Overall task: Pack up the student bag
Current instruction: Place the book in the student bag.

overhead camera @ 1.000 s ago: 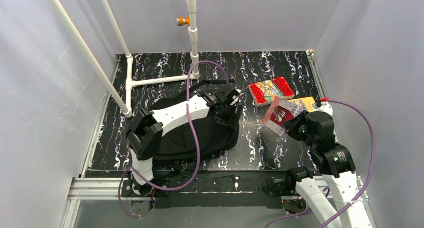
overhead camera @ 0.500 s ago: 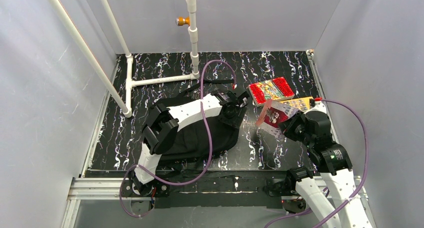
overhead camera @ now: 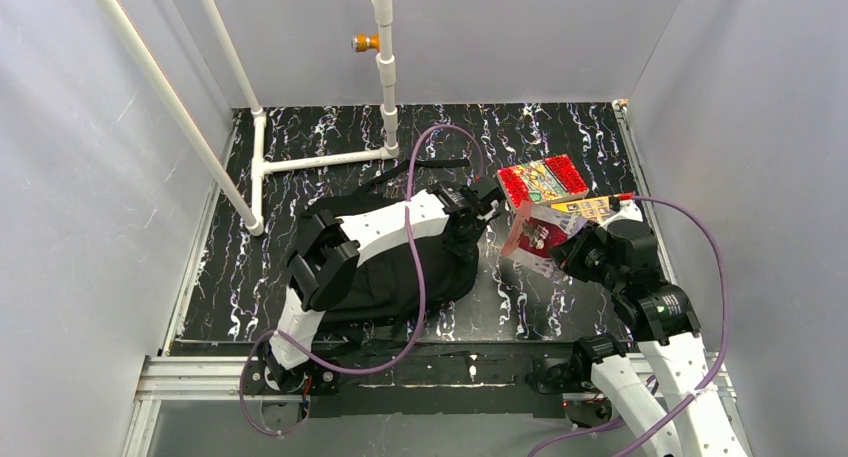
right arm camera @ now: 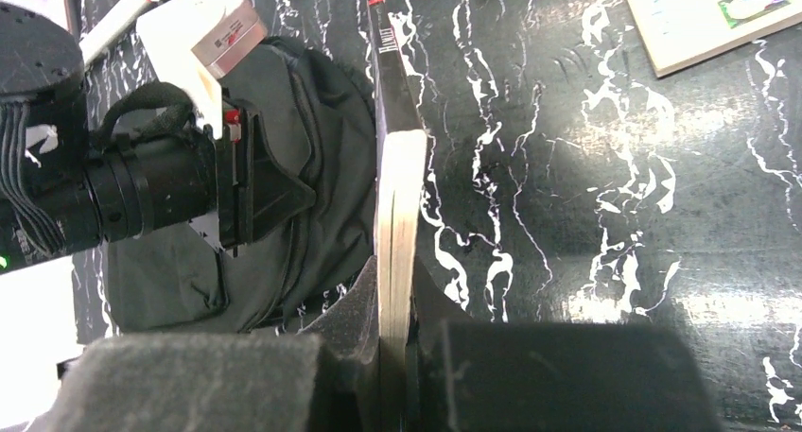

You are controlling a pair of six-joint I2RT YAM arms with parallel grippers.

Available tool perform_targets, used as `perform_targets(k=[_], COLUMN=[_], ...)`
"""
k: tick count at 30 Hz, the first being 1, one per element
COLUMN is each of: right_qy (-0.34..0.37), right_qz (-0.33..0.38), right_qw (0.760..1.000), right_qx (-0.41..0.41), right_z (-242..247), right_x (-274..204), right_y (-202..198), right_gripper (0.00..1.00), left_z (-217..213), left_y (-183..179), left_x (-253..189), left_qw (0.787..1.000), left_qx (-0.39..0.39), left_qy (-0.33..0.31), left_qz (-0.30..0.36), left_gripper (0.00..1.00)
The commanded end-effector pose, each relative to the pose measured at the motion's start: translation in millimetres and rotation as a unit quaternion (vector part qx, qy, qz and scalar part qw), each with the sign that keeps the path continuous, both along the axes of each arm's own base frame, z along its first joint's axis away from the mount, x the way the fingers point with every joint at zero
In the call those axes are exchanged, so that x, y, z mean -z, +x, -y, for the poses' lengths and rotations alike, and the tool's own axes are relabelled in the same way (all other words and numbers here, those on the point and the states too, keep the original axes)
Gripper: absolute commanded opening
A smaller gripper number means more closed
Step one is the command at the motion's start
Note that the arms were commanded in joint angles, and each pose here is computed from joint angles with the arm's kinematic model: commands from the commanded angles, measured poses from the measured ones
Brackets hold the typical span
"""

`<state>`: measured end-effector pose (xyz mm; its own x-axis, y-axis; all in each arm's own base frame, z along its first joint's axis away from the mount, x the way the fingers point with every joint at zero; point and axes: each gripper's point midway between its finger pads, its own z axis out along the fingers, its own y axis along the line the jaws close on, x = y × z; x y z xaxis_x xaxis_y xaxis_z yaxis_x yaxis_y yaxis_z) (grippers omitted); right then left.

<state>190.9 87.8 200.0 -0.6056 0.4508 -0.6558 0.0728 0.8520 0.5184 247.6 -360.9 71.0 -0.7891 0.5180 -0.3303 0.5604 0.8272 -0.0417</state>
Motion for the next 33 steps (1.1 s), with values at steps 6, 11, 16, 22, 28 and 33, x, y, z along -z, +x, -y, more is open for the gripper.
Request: perform_targets(k=[6, 11, 16, 22, 28, 33], right_qy=[0.037, 0.081, 0.192, 0.308, 0.306, 0.282], right_qz=[0.035, 0.004, 0.008, -0.053, -0.073, -0.106], right_qw=[0.990, 0.978, 0.953, 0.917, 0.918, 0.913], right_qx=[-0.128, -0.191, -0.235, -0.247, -0.239, -0.276], right_z=[-39.3, -63.9, -95.5, -121.2, -138.2, -189.7], right_x=[-18.0, -18.1, -38.9, -9.9, 12.9, 29.4], right_y=[-4.0, -10.6, -12.9, -6.1, 11.2, 8.4], right_gripper=[0.01, 0.01, 0.01, 0.01, 0.01, 0.01], left_z=[-14.1, -35.1, -51.7, -49.5, -46.6, -43.5], left_y=[0.1, 1.1, 0.3, -13.0, -20.1, -25.7], left_x=[-83.3, -123.9, -157.1, -191.4, -196.7, -204.8], left_qw=[0.996, 0.987, 0.971, 0.947, 0.944, 0.939], left_qx=[0.026, 0.017, -0.003, 0.005, 0.020, 0.027], left_qy=[-0.046, -0.083, -0.133, -0.228, -0.246, -0.267], left_qz=[0.071, 0.139, 0.199, 0.227, 0.220, 0.216], left_gripper=[0.03, 0.00, 0.00, 0.00, 0.00, 0.00])
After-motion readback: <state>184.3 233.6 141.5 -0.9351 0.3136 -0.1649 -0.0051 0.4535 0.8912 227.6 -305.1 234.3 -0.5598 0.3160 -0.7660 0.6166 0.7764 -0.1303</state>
